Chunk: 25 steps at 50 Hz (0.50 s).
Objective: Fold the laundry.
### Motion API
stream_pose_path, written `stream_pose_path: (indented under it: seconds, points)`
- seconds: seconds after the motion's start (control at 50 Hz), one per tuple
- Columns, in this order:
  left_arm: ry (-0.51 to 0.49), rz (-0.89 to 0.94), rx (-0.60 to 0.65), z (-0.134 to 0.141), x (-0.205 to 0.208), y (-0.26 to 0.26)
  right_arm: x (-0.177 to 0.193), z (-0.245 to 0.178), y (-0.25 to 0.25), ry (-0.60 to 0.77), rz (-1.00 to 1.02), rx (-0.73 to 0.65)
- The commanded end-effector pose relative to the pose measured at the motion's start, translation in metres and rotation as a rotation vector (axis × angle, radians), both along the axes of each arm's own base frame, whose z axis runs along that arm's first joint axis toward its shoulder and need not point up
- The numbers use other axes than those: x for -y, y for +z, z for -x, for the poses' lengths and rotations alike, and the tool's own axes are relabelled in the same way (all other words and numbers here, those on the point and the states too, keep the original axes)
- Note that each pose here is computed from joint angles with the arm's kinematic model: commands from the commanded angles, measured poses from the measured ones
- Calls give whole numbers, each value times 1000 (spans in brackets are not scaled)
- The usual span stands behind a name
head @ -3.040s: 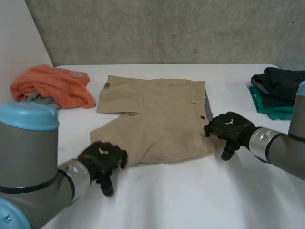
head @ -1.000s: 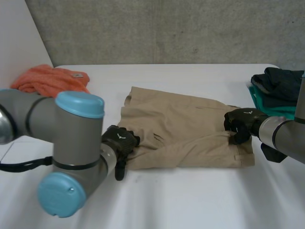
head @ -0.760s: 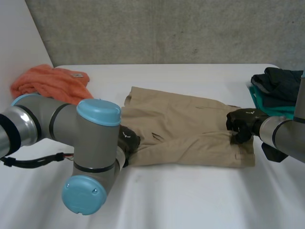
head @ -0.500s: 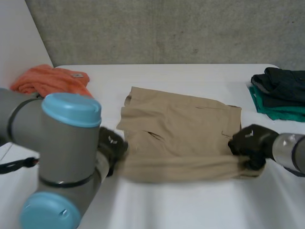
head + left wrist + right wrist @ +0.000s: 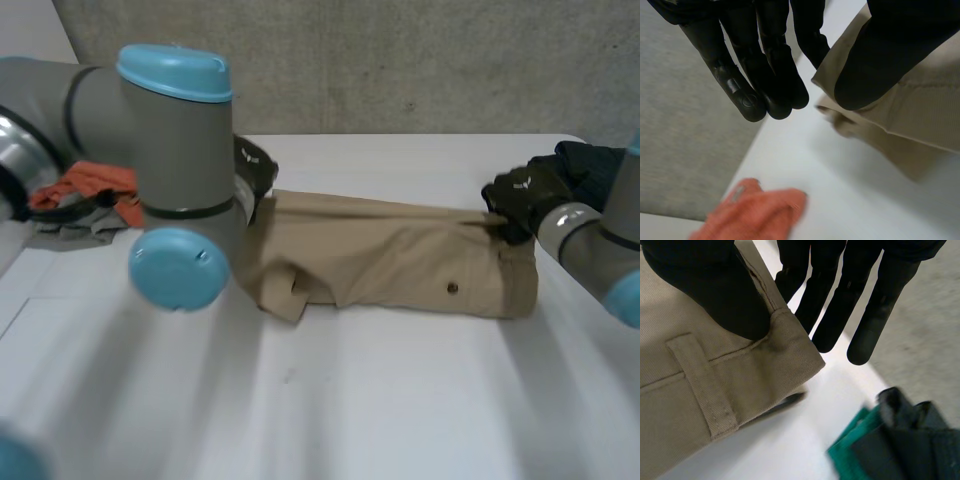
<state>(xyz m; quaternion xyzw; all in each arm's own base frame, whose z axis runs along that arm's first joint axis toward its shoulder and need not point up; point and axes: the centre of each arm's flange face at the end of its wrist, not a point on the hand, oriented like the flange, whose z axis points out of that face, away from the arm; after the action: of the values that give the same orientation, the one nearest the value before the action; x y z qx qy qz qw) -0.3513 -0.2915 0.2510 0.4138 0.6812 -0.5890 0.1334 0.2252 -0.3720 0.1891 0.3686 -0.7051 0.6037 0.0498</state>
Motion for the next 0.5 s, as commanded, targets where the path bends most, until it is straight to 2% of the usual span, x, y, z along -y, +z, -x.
stream_pose_path:
  seconds: [0.02,0.16,0.28,0.38,0.44,0.5]
  points:
    - [41,205,-79,16,79,-33,52,-24,-25,-10,239,58]
    - [-74,380,-195,42,100,-48,83,-43,-57,-31,400,87]
    - [-39,478,-260,51,105,-54,98,-40,-64,-158,424,60]
    - [-15,480,-272,49,100,-42,82,-30,-37,-178,265,144]
    - [-9,444,-273,40,95,-30,59,-24,-19,-128,106,198]
    - [-30,380,-308,33,83,-21,36,-16,-10,-57,-44,186]
